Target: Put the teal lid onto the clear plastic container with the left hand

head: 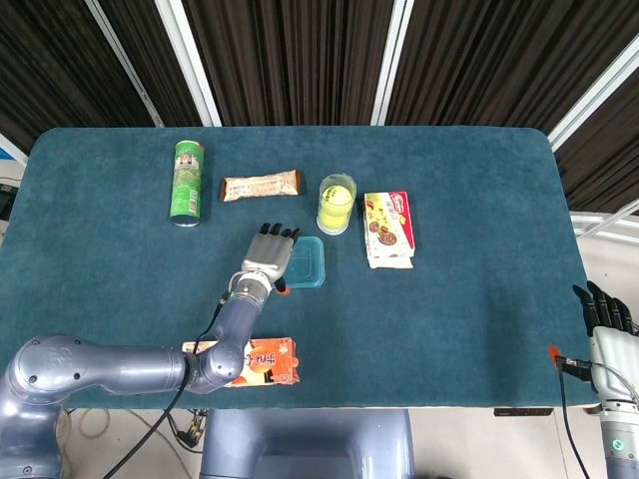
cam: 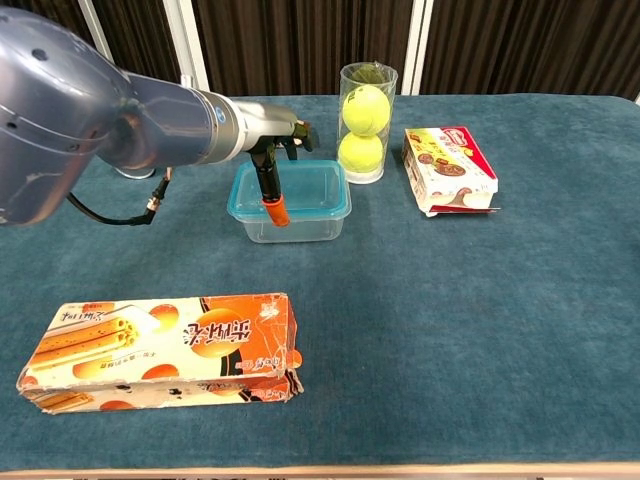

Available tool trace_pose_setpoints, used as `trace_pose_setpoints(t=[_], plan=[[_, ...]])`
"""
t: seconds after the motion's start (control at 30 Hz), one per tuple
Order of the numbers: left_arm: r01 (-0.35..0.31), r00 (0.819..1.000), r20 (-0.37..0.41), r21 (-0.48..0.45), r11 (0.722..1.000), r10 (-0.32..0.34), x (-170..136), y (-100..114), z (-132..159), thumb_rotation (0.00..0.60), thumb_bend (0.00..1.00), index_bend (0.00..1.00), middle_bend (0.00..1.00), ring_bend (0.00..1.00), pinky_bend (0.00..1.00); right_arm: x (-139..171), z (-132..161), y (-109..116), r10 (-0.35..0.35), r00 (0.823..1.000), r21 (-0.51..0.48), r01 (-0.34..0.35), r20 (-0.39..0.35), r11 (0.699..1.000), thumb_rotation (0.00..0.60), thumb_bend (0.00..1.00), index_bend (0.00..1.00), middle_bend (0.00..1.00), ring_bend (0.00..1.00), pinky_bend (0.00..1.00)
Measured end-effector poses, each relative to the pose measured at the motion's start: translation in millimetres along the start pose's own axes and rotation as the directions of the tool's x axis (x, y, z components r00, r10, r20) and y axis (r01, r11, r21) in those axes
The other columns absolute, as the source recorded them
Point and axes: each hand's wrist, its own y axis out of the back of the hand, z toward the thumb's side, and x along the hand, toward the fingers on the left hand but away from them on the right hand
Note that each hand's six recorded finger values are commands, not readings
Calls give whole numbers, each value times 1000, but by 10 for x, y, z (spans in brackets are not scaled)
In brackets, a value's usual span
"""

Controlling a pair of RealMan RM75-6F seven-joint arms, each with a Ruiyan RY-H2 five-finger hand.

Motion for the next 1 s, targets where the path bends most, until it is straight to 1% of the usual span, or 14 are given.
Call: trace_pose_setpoints(t=[0.83, 1.0], plan=[[1, 1000, -3, -7, 1000, -1, 2, -31, -48, 600, 311, 107, 323, 0, 0, -1, 0, -1, -1, 1000, -1, 1, 1, 1000, 600, 291, 100, 0, 0, 0], [0, 1000, 1, 5, 1000, 0, -12, -48, -58, 600, 311, 107, 321, 0, 0, 1, 1, -2, 0, 1000, -1, 0, 1, 1000, 600, 292, 101, 0, 0, 0]])
